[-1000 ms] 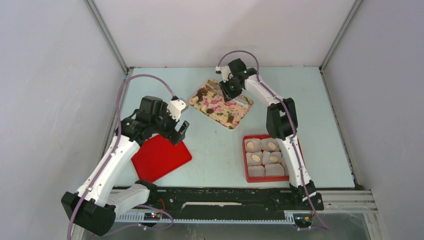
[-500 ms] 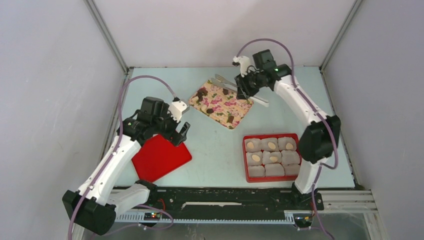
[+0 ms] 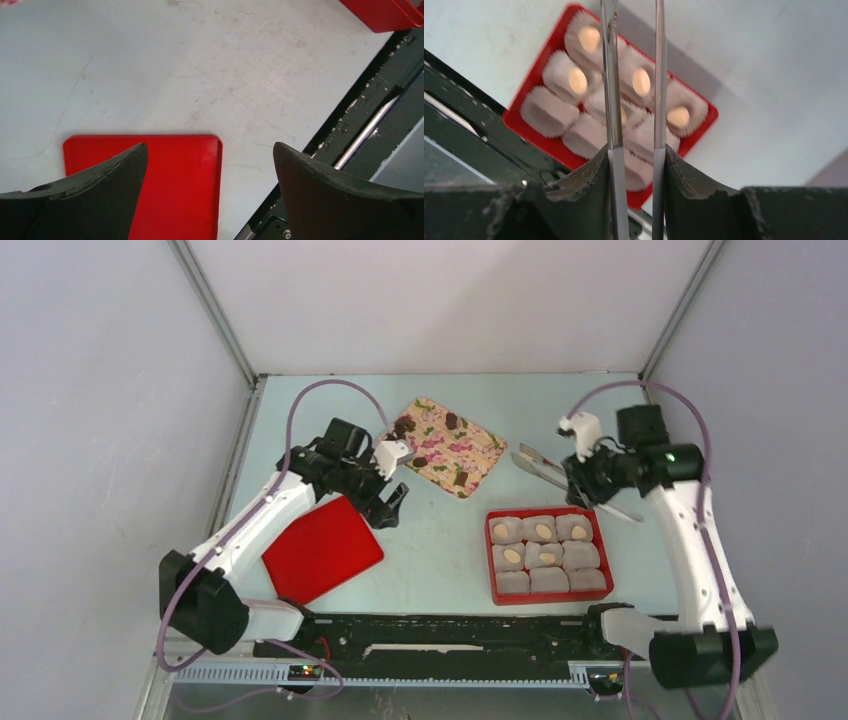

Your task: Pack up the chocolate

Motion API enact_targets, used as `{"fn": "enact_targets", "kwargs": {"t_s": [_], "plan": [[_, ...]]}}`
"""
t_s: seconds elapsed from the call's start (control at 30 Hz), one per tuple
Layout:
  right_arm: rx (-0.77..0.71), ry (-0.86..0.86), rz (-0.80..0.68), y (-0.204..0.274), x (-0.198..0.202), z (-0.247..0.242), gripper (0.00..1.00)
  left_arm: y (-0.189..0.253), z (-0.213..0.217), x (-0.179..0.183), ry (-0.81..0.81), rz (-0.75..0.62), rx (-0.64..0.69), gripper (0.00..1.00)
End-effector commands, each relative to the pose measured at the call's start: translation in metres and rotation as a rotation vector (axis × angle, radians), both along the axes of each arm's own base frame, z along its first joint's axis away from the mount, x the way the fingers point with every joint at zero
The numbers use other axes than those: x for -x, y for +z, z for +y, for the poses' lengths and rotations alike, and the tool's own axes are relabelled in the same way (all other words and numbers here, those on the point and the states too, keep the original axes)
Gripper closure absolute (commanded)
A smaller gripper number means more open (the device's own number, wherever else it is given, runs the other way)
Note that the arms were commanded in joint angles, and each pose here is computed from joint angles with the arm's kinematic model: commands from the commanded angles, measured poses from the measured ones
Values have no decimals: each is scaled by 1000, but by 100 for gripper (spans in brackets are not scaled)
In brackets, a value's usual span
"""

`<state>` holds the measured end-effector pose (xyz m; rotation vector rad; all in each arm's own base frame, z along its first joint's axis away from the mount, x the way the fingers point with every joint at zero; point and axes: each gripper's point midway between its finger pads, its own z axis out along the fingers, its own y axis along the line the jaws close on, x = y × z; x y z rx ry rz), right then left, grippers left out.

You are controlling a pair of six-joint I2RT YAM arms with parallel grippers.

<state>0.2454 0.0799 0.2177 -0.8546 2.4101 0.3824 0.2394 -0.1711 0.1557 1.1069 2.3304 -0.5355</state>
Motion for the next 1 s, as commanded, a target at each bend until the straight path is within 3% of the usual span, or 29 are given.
{"fn": "enact_targets", "kwargs": {"t_s": [0.0, 0.27, 0.5, 0.97], "plan": [[105, 17, 51, -16, 57, -42, 74, 12, -24, 4, -109, 12, 31, 2], [234, -38, 173, -58, 118, -91, 73, 6, -33, 7, -132, 49, 17, 2], [342, -57, 214, -73, 132, -125, 73, 2, -31, 8, -130, 49, 3, 2], [326, -28, 324, -85, 144, -129, 68, 1, -29, 12, -138, 40, -1, 2]]}}
